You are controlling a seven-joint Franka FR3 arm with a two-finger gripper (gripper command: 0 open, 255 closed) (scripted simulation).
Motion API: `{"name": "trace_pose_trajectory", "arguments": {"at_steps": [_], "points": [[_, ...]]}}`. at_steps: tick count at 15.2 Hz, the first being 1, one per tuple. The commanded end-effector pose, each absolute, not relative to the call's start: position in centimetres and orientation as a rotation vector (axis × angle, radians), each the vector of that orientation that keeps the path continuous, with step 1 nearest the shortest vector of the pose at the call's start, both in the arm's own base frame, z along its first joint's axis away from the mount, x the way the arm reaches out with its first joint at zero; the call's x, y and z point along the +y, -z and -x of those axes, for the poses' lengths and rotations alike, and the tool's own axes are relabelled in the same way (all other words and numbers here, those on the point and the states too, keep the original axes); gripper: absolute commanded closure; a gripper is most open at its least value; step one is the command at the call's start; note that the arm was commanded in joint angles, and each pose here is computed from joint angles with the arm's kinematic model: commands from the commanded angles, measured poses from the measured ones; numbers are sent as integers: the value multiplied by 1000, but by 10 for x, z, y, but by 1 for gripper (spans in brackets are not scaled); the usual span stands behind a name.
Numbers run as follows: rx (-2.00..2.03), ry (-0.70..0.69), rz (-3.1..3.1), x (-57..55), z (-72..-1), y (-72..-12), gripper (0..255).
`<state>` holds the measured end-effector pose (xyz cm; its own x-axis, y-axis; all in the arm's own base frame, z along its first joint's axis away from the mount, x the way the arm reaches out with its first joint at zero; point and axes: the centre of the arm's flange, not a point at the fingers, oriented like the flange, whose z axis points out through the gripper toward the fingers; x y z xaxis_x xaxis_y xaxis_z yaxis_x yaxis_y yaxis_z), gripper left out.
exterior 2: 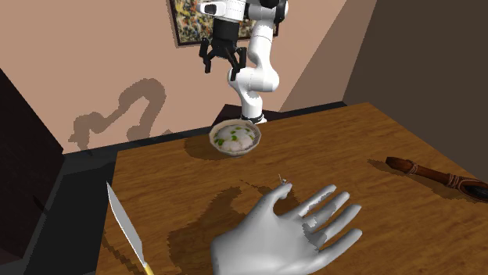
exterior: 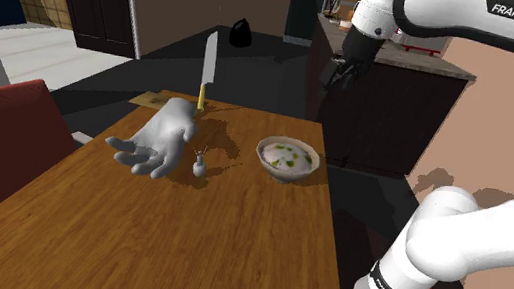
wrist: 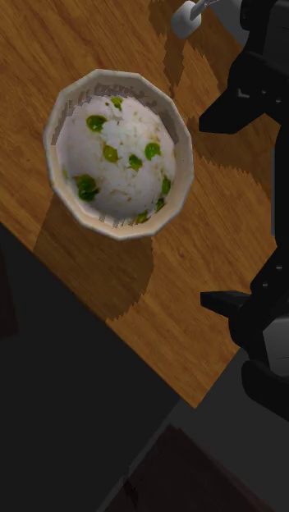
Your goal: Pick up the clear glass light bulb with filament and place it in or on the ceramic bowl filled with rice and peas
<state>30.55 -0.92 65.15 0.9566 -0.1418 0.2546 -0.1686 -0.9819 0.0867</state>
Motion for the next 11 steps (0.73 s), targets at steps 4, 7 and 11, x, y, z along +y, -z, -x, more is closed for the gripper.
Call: {"name": "trace_pose_trajectory", "arguments": {"at_steps": [4, 7, 11], "points": [[-249, -364, -3012, 16, -326, -630, 0], [-260, -349, -3024, 42, -347, -609, 0], [-274, -329, -3039, 76, -375, -582, 0]]}}
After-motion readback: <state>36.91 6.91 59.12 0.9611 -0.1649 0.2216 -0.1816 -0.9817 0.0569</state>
